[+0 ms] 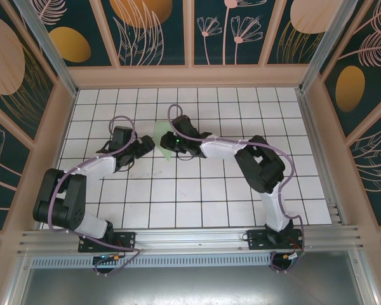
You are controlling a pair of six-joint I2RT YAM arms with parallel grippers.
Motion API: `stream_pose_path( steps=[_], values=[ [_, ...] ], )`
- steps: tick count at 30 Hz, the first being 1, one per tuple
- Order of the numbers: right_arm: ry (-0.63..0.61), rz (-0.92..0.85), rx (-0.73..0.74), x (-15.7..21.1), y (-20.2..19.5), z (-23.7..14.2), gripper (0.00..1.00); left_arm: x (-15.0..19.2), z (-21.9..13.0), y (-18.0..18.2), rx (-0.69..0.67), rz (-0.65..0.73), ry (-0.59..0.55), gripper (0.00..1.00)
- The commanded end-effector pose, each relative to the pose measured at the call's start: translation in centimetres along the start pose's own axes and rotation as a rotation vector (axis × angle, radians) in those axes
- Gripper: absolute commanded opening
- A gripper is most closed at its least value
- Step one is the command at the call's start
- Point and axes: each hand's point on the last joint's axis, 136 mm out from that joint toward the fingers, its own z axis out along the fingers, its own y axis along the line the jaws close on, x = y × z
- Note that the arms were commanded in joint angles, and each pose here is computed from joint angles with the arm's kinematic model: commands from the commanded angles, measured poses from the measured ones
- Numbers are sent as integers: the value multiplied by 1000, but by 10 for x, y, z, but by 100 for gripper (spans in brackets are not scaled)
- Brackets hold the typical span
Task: Fold a paper plane with a square sheet of paper (pick it up from the middle)
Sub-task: Turn over the paper at the center of the table, then move the paper to the center of the table.
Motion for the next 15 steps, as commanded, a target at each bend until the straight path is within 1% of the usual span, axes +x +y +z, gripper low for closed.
stream_pose_path(
  steps=[1, 9, 12, 15],
  values=[
    [15, 24, 75, -1, -12, 13, 22, -14, -9, -15, 81, -32, -49, 98],
    [56, -43, 211, -3, -36, 29, 22, -14, -9, -15, 82, -22, -44, 98],
    [114, -92, 245, 6, -50, 31, 23, -15, -9, -17, 87, -17, -42, 98],
    [190, -185, 245, 20, -60, 29, 23, -15, -9, -18, 91, -11, -39, 98]
  ],
)
